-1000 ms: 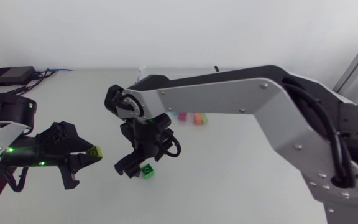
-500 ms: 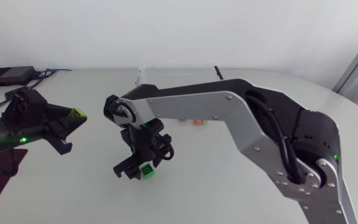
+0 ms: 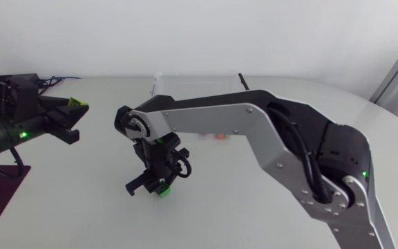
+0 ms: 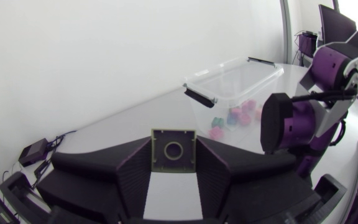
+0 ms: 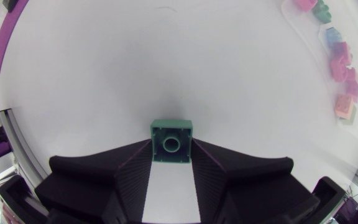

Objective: Pick up the duplo bricks and place them in the container

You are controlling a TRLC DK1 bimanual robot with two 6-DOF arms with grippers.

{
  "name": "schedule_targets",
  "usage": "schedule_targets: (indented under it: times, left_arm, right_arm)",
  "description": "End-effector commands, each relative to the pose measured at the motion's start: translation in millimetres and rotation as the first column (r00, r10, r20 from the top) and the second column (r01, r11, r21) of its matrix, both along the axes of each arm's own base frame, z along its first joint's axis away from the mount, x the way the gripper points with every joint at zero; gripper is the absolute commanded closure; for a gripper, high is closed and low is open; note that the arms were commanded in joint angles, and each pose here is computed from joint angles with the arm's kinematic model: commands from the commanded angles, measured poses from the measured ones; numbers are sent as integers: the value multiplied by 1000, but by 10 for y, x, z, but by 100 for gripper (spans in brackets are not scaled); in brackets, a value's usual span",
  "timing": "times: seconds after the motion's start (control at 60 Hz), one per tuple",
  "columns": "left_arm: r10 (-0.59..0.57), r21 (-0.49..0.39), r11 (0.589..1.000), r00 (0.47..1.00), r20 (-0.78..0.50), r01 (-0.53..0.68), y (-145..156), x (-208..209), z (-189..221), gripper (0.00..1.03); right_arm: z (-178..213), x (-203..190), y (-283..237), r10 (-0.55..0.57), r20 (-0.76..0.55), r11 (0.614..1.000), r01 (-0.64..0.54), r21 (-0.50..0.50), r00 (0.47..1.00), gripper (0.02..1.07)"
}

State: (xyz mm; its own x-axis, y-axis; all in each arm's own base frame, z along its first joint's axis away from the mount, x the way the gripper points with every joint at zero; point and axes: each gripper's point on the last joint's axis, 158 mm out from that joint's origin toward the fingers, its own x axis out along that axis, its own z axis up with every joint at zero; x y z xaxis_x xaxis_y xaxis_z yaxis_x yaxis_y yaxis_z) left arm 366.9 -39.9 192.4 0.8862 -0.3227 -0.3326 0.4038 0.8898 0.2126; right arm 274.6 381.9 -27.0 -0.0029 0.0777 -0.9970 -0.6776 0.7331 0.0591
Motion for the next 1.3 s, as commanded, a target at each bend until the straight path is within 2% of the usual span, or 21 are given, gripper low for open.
schedule_targets:
  times: [0.0, 0.183, 0.383, 0.633, 0.783, 0.833, 0.85, 0.9, 0.917, 0.933, 0.95, 0.983, 1.017, 1.133, 1.283]
  left_arm:
    - [15, -52, 999, 999, 30, -14, -67, 209, 224, 90]
    - [9, -70, 998, 1000, 23, -7, -380, 538, 241, 89]
    - [-40, -116, 992, 999, 8, 41, -803, 946, 266, 89]
    - [-129, -136, 983, 991, -21, 125, -1412, 1476, 216, 88]
    - [-193, -130, 975, 977, -86, 181, -1820, 1687, -22, 86]
    - [-212, -131, 971, 972, -102, 198, -1925, 1734, -98, 80]
    - [-244, -142, 964, 962, -120, 227, -2010, 1727, -143, 70]
    - [-281, -157, 953, 949, -143, 259, -2083, 1712, -195, 55]
    - [-304, -166, 946, 938, -167, 278, -2133, 1714, -234, 35]
    - [-309, -166, 945, 935, -174, 281, -2141, 1713, -247, 30]
    - [-309, -161, 946, 932, -190, 281, -2146, 1727, -257, 19]
    - [-311, -157, 946, 929, -200, 283, -2148, 1726, -268, 16]
    - [-335, -161, 939, 912, -238, 303, -2178, 1692, -286, 6]
    - [-351, -162, 935, 896, -272, 317, -2124, 1603, -241, 5]
    - [-339, -162, 939, 897, -284, 303, -1831, 1395, 12, 5]
  right_arm:
    - [251, 166, -149, -68, 41, 997, 67, 32, 997, 87]
    - [943, 556, -526, -186, 161, 973, 159, 165, 969, 87]
    - [1665, 883, -1028, -333, 268, 917, 245, 314, 904, 89]
    - [2012, 1016, -1280, -404, 320, 882, 271, 386, 857, 89]
    - [2154, 1144, -1386, -432, 349, 866, 274, 419, 832, 89]
    - [2204, 1202, -1417, -445, 360, 858, 275, 433, 820, 88]
    - [2243, 1245, -1441, -451, 370, 855, 274, 442, 812, 88]
    - [2283, 1324, -1470, -461, 383, 849, 272, 454, 800, 88]
    - [2295, 1353, -1475, -465, 386, 846, 271, 459, 797, 88]
    - [2288, 1374, -1480, -465, 389, 846, 271, 458, 796, 88]
    - [2294, 1409, -1485, -469, 393, 844, 270, 463, 791, 88]
    - [2304, 1432, -1494, -469, 397, 844, 267, 466, 789, 88]
    - [2295, 1511, -1491, -474, 406, 840, 262, 476, 782, 88]
    - [2291, 1696, -1452, -475, 436, 834, 234, 499, 764, 88]
    - [2221, 1951, -1368, -476, 458, 833, 218, 509, 751, 88]
